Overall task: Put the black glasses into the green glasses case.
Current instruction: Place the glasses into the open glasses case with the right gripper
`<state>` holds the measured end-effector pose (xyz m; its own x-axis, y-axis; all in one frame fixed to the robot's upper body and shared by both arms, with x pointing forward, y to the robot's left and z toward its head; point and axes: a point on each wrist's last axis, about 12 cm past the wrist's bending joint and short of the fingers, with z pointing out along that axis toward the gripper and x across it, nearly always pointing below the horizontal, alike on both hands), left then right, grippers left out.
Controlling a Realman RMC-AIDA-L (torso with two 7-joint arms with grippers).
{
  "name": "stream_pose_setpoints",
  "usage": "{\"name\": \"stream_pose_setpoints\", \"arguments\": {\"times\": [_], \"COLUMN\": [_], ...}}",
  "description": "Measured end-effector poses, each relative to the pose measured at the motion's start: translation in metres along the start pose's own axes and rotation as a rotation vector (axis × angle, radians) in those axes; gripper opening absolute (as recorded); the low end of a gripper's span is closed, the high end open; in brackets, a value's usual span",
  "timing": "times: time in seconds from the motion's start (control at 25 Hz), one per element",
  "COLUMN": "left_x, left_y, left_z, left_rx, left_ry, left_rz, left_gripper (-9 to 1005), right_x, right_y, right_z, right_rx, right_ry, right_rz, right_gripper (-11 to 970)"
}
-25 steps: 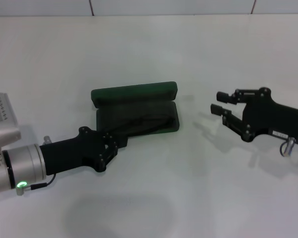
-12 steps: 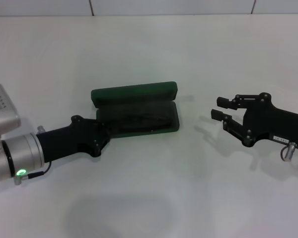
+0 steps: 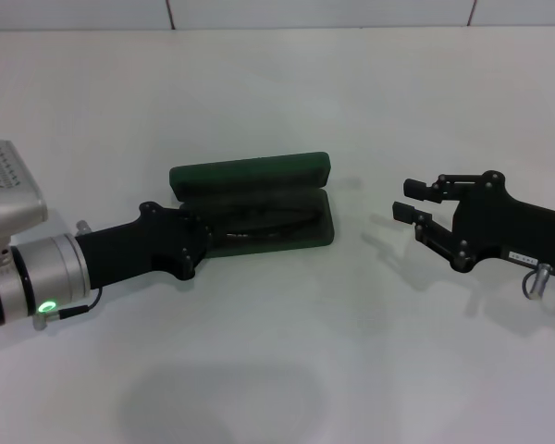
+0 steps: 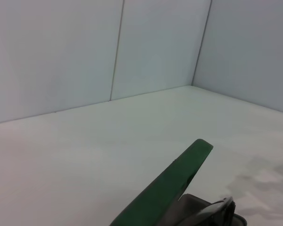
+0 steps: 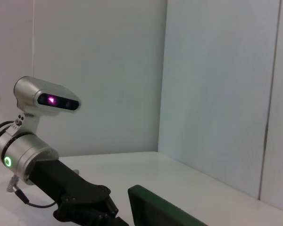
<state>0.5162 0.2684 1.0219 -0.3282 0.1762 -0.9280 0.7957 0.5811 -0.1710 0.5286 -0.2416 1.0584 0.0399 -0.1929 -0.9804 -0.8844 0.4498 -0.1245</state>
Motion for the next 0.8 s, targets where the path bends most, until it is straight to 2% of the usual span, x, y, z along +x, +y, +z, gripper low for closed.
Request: {"name": "stream_pose_setpoints", "arguments": {"times": [0.24, 0.52, 0.8], "left_x": [0.001, -0.002, -0.02], "left_y": [-0.003, -0.01, 0.002], "left_z": [-0.002, -0.015, -0.029], "left_rx": [0.024, 0.107, 0.112], "left_ry": [0.001, -0.049, -0.101], "left_rz": [-0.023, -0.054, -0.113], "left_gripper": [41, 42, 43], "right_x": [0.0, 0.0, 0.005], "right_y": [-0.001, -0.003, 0.002], "right_z": [-0.002, -0.005, -0.022], "right_rx": [0.008, 0.025, 0.003], "right_ry": [0.0, -0.005, -0.015], "right_rz": [0.002, 0.005, 0.033], "right_gripper": [256, 261, 266]}}
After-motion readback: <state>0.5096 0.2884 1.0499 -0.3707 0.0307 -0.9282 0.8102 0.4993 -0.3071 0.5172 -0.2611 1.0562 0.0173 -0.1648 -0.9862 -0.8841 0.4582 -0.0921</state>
